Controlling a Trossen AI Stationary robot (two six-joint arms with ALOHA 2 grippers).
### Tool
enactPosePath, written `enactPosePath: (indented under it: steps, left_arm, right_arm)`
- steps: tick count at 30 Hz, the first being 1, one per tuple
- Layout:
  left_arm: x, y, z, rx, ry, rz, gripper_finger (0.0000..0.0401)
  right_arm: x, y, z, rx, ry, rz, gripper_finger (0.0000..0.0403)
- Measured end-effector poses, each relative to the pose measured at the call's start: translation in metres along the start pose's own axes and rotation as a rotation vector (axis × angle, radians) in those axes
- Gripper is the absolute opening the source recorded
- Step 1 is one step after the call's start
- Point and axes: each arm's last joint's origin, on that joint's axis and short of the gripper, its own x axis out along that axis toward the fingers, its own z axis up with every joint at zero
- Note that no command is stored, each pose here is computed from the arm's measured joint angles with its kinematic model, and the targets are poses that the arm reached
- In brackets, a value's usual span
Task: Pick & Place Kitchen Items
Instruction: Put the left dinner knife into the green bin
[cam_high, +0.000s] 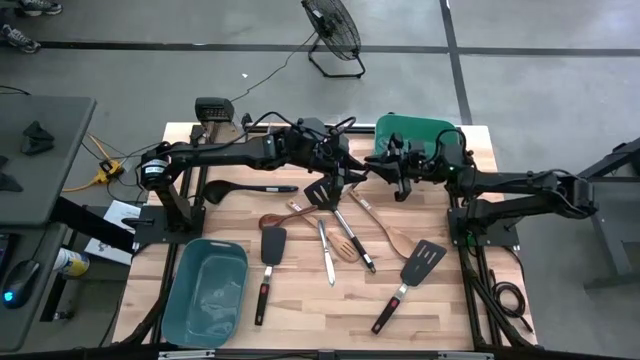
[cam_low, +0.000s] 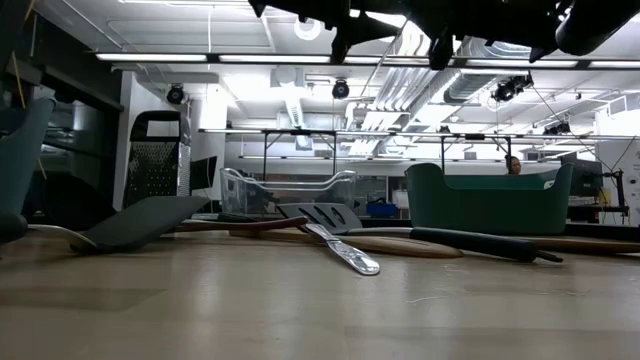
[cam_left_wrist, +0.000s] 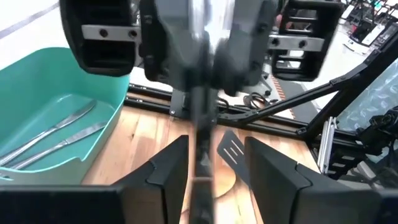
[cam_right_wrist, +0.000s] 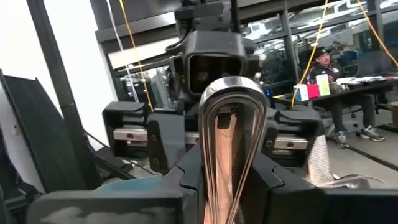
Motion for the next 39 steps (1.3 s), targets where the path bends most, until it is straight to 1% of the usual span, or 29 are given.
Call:
enactPosePath:
  steps: [5, 11, 14, 16, 21, 25, 29, 32, 35, 39]
  left_arm:
    - [0.0, 0.001, 0.0, -0.002, -0.005, 0.023, 0.0155]
    - [0.0, 0.001, 0.0, -0.003, -0.009, 0.045, 0.0156]
    - [0.0, 0.002, 0.001, -0.004, -0.015, 0.066, 0.0156]
    - [0.0, 0.002, 0.001, -0.005, -0.025, 0.075, 0.0156]
    - [-0.008, 0.012, 0.009, -0.034, -0.059, 0.094, 0.0156]
    - [-0.014, 0.023, 0.012, -0.055, -0.068, 0.125, 0.0156]
    - [-0.019, 0.03, 0.016, -0.055, -0.089, 0.141, 0.0156]
    - [-0.02, 0.03, 0.016, -0.057, -0.085, 0.144, 0.0156]
    - [-0.019, 0.03, 0.016, -0.054, -0.087, 0.144, 0.0156]
    - [-0.019, 0.029, 0.016, -0.052, -0.085, 0.143, 0.0156]
  right_arm:
    - [-0.011, -0.009, 0.006, -0.001, 0.035, -0.075, 0.0052]
    - [-0.027, -0.019, 0.017, -0.057, 0.044, -0.152, 0.0052]
    - [-0.032, -0.025, 0.022, -0.05, 0.087, -0.192, 0.0052]
    - [-0.033, -0.029, 0.029, -0.061, 0.139, -0.224, 0.0052]
    - [-0.031, -0.036, 0.05, -0.15, 0.296, -0.302, 0.0052]
    - [-0.034, -0.047, 0.063, -0.211, 0.416, -0.419, 0.0052]
    - [-0.036, -0.06, 0.07, -0.273, 0.55, -0.534, 0.0052]
    - [-0.038, -0.074, 0.069, -0.289, 0.64, -0.639, 0.0052]
    - [-0.04, -0.089, 0.06, -0.267, 0.741, -0.726, 0.0052]
    - [-0.04, -0.107, 0.044, -0.234, 0.847, -0.747, 0.0052]
